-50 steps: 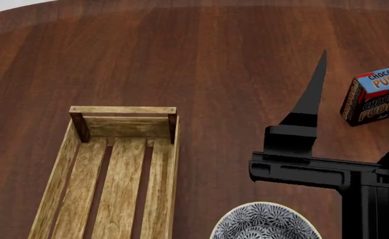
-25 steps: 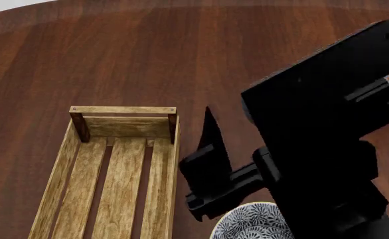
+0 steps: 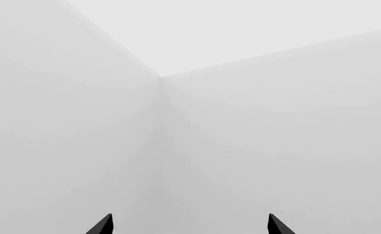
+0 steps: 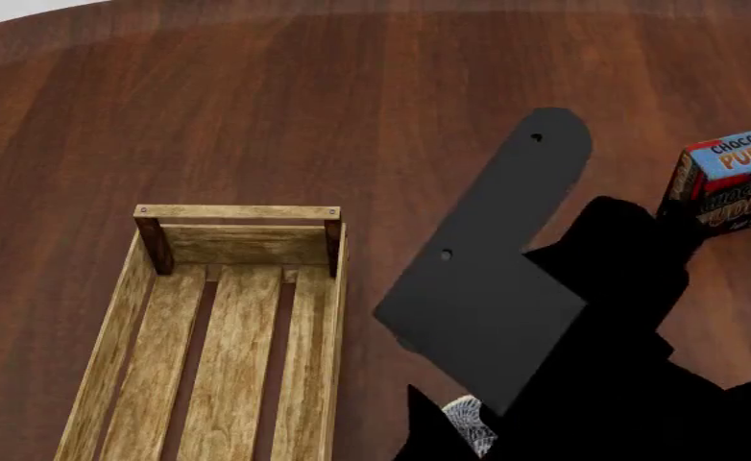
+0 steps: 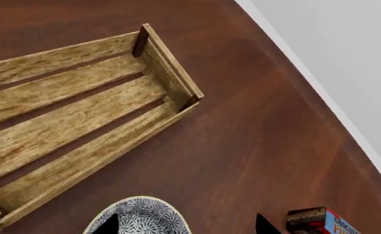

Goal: Stack the left bowl on the right bowl and place them in the tray.

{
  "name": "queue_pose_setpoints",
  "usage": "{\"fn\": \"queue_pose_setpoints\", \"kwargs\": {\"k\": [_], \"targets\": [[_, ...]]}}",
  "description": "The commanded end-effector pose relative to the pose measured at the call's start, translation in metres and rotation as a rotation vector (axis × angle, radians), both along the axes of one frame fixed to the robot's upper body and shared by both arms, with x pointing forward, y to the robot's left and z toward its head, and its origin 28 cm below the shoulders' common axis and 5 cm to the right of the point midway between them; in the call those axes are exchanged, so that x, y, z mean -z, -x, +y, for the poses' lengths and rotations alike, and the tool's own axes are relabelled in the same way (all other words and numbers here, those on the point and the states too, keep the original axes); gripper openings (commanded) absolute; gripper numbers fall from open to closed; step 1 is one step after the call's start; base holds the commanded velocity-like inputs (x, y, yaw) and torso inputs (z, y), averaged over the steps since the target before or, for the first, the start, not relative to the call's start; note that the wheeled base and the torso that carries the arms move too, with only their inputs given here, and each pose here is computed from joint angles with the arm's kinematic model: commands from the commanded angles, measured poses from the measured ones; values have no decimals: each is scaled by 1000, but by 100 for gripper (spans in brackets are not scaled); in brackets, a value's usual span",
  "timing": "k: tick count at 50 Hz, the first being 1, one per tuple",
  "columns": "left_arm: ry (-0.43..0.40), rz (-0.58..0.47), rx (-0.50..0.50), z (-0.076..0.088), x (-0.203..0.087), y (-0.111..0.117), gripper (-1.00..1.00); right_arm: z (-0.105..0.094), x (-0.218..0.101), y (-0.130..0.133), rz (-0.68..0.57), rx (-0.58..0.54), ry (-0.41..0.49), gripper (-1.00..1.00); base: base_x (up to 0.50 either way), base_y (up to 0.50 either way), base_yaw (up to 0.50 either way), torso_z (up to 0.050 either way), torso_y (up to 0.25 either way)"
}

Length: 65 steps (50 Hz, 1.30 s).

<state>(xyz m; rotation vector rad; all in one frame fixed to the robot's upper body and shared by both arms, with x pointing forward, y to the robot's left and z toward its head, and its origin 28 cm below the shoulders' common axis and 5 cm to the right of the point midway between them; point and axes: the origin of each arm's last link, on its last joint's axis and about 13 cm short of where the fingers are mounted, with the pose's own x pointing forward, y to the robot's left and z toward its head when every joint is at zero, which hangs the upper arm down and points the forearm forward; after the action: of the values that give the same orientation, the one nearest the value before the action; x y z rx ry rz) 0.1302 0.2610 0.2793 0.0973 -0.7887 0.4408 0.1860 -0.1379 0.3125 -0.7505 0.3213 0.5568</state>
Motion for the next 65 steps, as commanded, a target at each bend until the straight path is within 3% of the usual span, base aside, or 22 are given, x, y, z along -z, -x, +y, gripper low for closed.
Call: {"fn": "queue_pose_setpoints", "kwargs": {"k": [1, 15, 31, 65], "targets": [[1, 2, -3, 1, 2, 0, 100, -3, 9, -10, 130, -37, 121, 100, 0, 0, 0, 0, 0], [-4, 15, -15, 1, 2, 0, 100, -1, 36, -25, 253, -67, 171, 100, 0, 0, 0, 0, 0], [6, 16, -9, 3, 11, 2, 100, 2, 62, -25, 372, -107, 212, 100, 0, 0, 0, 0, 0], [14, 15, 9, 2, 13, 3, 100, 15, 120, -43, 490, -165, 281, 100, 0, 0, 0, 0, 0]]}}
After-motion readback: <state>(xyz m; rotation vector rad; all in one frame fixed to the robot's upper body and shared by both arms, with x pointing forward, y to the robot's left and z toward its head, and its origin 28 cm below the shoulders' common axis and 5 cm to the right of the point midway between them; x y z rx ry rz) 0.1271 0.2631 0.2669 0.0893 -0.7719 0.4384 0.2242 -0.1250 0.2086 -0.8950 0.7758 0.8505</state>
